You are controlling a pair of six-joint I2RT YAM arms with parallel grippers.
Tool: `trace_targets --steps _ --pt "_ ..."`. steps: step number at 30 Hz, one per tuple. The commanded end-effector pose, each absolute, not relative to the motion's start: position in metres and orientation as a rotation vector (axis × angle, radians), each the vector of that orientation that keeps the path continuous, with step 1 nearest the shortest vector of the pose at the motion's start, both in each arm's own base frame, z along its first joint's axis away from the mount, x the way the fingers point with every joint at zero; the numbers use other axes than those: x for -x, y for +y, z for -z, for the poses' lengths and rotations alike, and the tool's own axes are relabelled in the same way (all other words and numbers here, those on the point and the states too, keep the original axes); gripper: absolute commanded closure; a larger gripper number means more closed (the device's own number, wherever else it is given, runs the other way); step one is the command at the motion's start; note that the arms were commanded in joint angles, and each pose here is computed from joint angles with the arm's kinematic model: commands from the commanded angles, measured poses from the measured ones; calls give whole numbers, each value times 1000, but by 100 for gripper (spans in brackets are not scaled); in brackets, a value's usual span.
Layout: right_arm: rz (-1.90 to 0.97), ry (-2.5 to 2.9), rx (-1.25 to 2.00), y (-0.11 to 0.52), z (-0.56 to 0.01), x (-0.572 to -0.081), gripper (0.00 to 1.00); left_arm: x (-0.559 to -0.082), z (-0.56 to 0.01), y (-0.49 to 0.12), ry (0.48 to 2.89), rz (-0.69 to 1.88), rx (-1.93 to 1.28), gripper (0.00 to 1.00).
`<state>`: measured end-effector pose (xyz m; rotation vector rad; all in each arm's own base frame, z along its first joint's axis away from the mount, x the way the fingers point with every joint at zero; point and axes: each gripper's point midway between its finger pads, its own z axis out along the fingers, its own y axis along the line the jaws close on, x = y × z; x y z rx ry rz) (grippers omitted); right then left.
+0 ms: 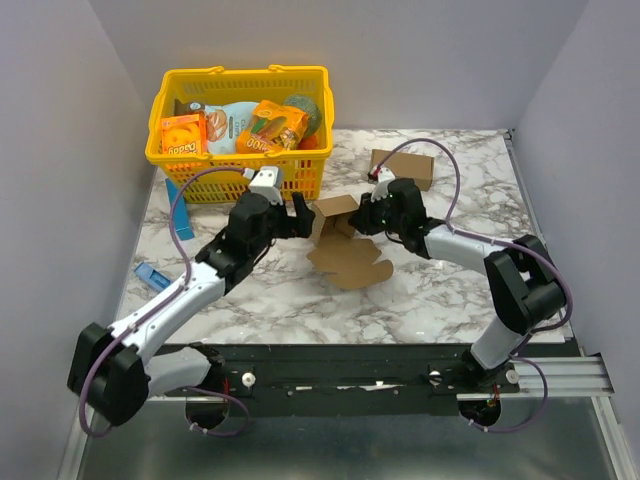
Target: Fold the paper box
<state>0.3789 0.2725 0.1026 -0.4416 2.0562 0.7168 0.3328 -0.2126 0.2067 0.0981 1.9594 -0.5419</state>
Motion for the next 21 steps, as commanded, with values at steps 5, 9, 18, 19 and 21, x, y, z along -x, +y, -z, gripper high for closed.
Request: trace_targets --steps 5,9,18,19,21 --pt "-643 2265 447 257 -105 -359 77 -292 -195 -211 1855 612 -272 1" --pt "-611 2328 448 252 -108 -353 77 -291 -190 -227 1869 598 -307 2" --pt "-552 2377 444 242 -118 -348 76 -301 -154 -247 2015 484 -285 4" --pt "-549 2375 446 242 -119 -348 76 -302 -151 -247 2024 480 -284 6" --pt "-541 2376 441 240 -119 -348 76 -303 -152 -251 2026 493 -270 9"
